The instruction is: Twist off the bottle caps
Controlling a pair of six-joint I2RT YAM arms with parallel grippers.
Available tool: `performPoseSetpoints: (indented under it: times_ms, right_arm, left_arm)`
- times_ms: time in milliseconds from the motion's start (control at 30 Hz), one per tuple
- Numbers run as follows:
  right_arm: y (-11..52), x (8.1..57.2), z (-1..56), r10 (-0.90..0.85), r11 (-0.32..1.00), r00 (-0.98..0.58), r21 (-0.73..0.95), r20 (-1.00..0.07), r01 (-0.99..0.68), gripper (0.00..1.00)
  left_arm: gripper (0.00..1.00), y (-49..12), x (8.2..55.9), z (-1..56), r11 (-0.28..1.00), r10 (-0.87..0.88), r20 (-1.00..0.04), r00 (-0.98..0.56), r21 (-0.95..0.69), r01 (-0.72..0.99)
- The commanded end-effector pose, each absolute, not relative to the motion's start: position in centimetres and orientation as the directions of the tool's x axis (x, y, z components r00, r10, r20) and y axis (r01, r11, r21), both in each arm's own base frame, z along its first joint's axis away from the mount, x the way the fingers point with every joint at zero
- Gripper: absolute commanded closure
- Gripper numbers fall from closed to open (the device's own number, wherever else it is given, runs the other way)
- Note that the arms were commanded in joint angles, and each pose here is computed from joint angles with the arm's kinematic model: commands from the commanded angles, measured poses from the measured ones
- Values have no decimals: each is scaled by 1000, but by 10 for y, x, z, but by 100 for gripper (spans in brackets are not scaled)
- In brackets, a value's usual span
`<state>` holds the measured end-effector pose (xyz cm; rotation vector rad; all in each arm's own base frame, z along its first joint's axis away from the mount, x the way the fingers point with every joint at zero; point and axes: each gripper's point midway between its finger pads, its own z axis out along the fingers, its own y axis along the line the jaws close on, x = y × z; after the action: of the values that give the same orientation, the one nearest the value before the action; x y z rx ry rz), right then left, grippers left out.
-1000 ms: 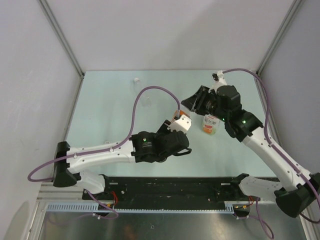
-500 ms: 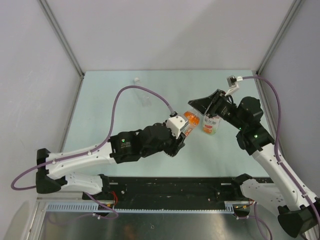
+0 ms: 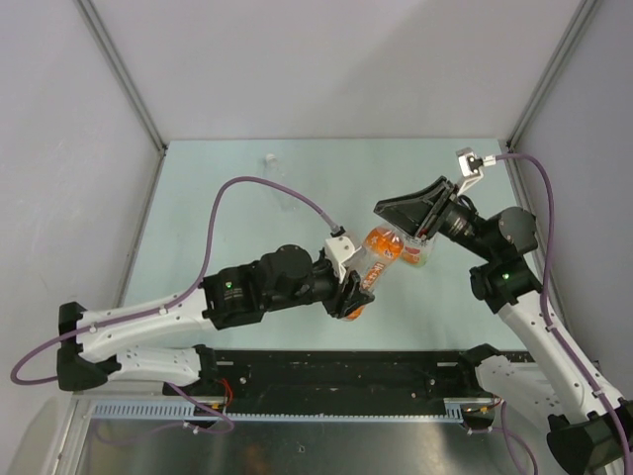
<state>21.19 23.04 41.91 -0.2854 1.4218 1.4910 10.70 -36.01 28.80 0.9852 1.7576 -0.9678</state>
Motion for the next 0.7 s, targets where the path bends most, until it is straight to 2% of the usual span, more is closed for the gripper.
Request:
performPoseSetpoints:
  times_ms: [0,33,167,367,467,667]
  right_arm:
    - [215,228,440,580,256,-353,576,-734,-776,98]
    - [213,228,441,587,260,-350,580,-730,-772,92]
    - [206,229,447,616,273,-330,586,-716,-763,59]
    - [198,229,454,646,293,-303,594,-701,-749,15]
    - [199,238,449,629,320,-334,625,-702,-712,7]
    - [200,264,430,603,414,-410,708,-684,-572,1]
  left_arm:
    - [100,-360,74,285,216,265,-938,-223,-168,962]
    - [100,-358,79,283,246,262,-937,-230,-165,955]
    - [100,-350,101,267,378,268,-927,-262,-149,914]
    - [100,-336,126,248,530,301,-908,-290,-94,843]
    - [100,-327,139,240,597,317,-900,-299,-56,800]
    - [100,-304,163,233,730,323,-892,-317,22,683]
